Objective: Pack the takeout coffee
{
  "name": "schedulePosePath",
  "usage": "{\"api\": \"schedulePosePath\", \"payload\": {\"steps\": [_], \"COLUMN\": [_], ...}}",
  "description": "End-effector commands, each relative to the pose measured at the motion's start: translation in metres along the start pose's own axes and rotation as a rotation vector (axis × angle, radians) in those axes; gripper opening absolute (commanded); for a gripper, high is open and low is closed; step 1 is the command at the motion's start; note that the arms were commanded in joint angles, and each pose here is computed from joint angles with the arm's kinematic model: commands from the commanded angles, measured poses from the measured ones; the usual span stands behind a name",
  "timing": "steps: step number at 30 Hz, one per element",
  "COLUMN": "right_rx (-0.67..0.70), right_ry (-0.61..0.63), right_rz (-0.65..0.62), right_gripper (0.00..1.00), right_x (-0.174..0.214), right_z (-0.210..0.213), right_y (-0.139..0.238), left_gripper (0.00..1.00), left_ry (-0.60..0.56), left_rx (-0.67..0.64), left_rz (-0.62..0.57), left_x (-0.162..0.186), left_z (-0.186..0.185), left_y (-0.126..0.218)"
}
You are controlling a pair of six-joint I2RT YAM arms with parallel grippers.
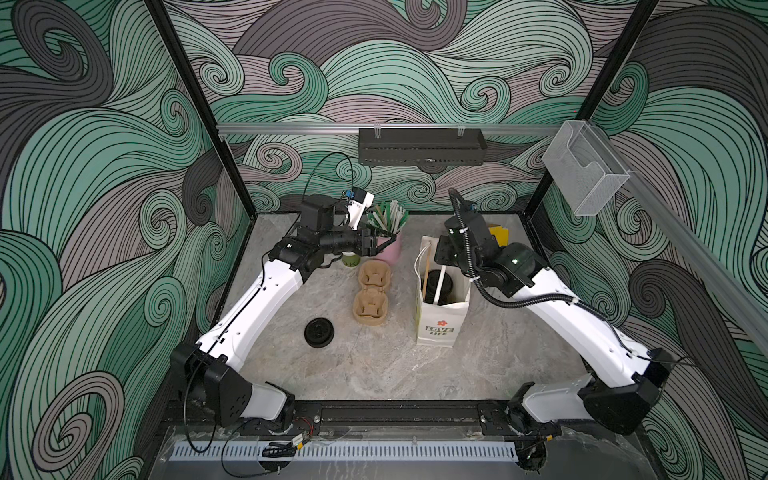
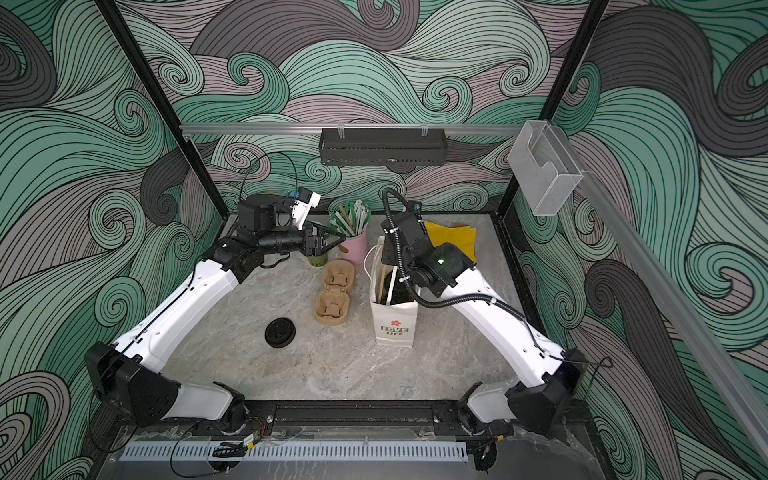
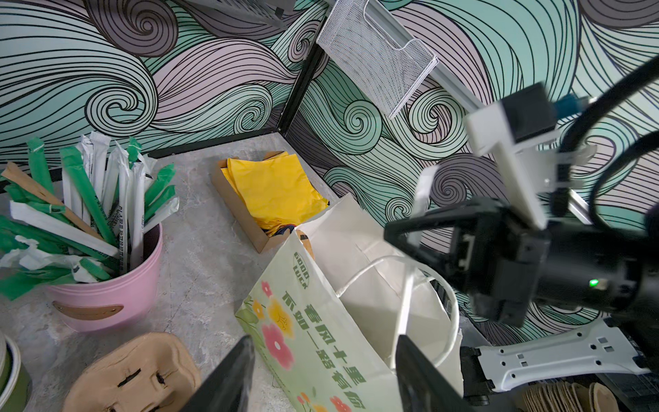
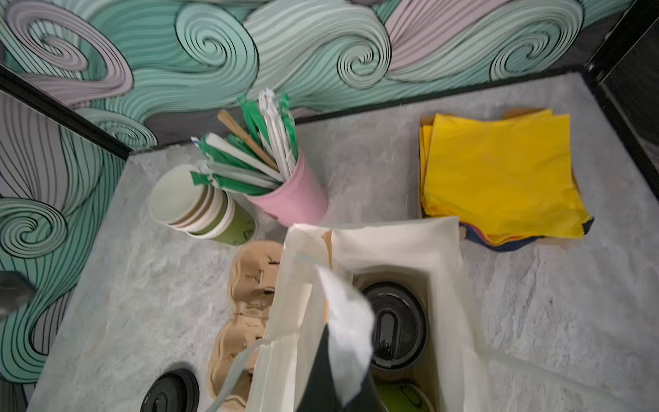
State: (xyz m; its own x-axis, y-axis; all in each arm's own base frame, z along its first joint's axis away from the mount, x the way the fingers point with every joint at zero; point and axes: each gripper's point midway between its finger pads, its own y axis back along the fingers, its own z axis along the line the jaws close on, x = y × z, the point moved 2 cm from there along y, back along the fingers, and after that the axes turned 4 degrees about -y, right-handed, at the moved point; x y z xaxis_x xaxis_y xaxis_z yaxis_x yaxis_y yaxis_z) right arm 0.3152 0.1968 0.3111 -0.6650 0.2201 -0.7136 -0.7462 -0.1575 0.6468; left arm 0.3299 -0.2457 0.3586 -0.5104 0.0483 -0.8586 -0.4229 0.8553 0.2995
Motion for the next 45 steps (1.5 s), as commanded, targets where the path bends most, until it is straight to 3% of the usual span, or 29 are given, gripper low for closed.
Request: {"api": "schedulePosePath", "payload": {"steps": [1,4,9,14,18,21,26,32,36,45], "right_rx": [-0.059,-0.068,-0.105,-0.118,0.063,0.168,0.231,0.139,0.123,0.155], "right_ry": [-0.107,-0.131,-0.098,0.043,-0.068,-0.201,-0.428,-0.579,-0.442,-0.144], "right_rz": [0.047,0.106,0.081,-0.026,-0.025,0.123,0.382,0.362,0.417,0.566], "right_gripper": [0.0,0.27,0.48,0.55,0.52,0.48,0.44,0.48,0.48,0.55], "right_x": [0.01,0.024,0.006,-0.049,-0.091,-0.082,-0.039,-0.023,-0.02,-0.025], "right_z": [0.0,-0.005,-0.001,-0.005,-0.07,-0.12,-0.171,-0.183,-0.179,-0.158], "right_y": [0.009,0.007,0.021,0.062,0.074,0.043,-0.025,-0.109,-0.155,-0.215], "left_gripper": [0.64,0.65,0.66,0.67,0.67,0.67,0.66,0.66,0.66,0.66], "left_ry": [-0.02,-0.03,-0.027,-0.031,-0.022,-0.024,-0.009,0.038,0.068,0.173], "left_rx": [0.002,-0.002,-0.002,0.025,0.029,0.012,-0.099,-0.21,-0.298,-0.484], "left_rz": [-0.014,-0.016,-0.024,-0.03,-0.009,-0.019,-0.029,-0.055,-0.064,-0.103], "left_x": [-0.007,-0.008,-0.01,-0.013,-0.008,-0.007,-0.007,0.003,0.007,0.011], "left_z": [-0.006,-0.006,-0.005,-0.008,0.001,0.007,0.022,0.043,0.059,0.091], "left_y": [0.003,0.004,0.003,0.0,-0.012,-0.015,-0.012,-0.01,-0.008,0.004]}}
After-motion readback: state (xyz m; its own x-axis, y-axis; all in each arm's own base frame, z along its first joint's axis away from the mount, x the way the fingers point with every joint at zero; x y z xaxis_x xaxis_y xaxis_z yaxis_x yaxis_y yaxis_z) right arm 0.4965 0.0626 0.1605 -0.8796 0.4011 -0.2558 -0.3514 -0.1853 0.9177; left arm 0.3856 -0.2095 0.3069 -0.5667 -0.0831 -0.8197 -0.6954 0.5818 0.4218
